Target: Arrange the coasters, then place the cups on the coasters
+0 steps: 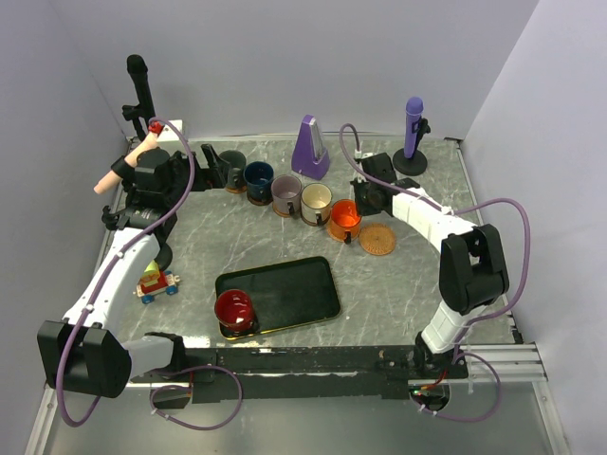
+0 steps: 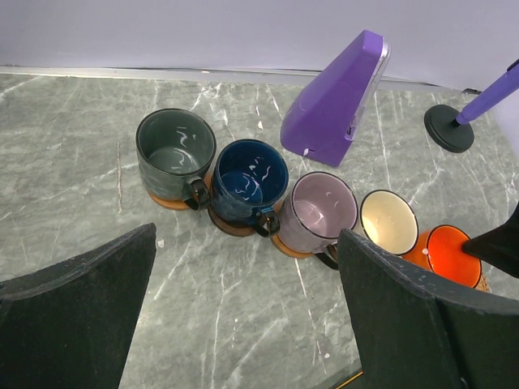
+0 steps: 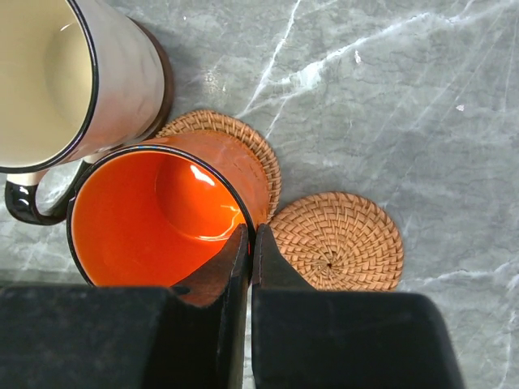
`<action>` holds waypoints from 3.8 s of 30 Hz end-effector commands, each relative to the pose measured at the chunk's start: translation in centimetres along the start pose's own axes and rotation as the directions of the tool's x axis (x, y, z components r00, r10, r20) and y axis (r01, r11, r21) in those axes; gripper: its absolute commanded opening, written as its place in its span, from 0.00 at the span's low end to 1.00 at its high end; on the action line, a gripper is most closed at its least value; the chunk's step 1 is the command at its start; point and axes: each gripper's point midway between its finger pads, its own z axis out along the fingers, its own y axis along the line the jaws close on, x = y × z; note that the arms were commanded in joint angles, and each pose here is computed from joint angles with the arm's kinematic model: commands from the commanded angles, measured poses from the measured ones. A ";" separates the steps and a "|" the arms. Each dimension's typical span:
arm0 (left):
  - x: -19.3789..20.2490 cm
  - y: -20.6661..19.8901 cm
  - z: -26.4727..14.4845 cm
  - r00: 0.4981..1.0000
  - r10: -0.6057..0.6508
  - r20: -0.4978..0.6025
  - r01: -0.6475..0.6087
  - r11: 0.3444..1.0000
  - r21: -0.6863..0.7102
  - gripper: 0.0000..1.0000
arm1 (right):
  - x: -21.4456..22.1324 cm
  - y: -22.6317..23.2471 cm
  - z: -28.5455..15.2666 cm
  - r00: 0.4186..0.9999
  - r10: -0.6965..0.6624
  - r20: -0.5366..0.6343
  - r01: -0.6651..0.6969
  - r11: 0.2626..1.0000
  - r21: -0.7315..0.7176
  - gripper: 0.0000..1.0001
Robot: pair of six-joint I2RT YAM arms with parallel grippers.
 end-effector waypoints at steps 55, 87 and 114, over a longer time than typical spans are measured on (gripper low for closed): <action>-1.9 -0.5 -0.4 0.998 0.023 0.065 -0.024 1.000 0.011 0.97 | -8.1 0.7 -7.1 0.968 0.006 0.249 0.004 0.999 -0.038 0.63; -2.9 2.7 -0.7 0.993 -0.054 0.109 0.059 0.997 -0.040 0.97 | 8.0 34.7 -13.2 0.691 -0.586 0.424 0.715 0.464 -0.523 0.65; -2.9 2.4 -0.7 0.993 -0.057 0.101 0.060 0.998 -0.027 0.97 | 12.5 37.5 -9.1 0.654 -0.664 0.362 0.727 0.420 -0.543 0.48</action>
